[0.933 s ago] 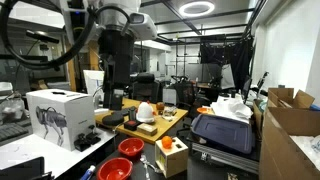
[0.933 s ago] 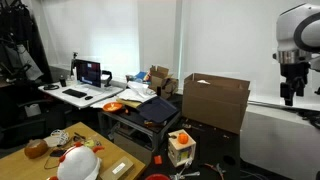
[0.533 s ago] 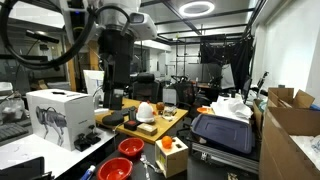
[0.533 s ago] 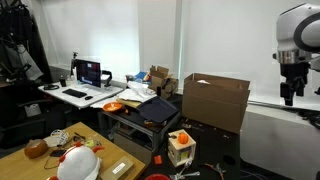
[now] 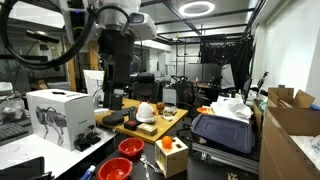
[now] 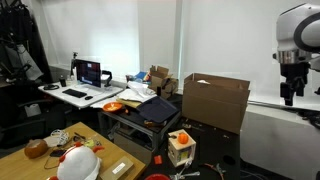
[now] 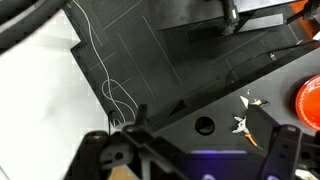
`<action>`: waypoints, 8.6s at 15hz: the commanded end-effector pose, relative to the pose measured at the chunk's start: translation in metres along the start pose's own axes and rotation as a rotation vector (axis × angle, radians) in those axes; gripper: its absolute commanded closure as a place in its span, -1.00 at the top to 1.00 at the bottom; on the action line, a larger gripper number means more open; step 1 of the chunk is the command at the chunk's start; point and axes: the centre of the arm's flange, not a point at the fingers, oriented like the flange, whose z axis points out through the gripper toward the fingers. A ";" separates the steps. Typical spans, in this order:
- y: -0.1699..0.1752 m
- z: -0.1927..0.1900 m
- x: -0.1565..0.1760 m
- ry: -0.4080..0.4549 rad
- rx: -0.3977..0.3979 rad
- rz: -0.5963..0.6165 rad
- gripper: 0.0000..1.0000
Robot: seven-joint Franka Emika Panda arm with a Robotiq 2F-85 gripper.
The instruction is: Put the orange object on the table
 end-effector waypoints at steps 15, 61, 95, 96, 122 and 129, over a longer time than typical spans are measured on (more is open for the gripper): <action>-0.104 -0.012 0.043 -0.008 0.218 -0.072 1.00; -0.293 0.075 0.410 0.184 0.266 -0.003 1.00; -0.303 0.171 0.375 -0.124 0.251 -0.134 1.00; -0.305 0.175 0.374 -0.124 0.252 -0.134 1.00; -0.325 0.192 0.396 0.071 0.168 -0.019 1.00; -0.303 0.203 0.397 0.032 0.150 0.039 0.50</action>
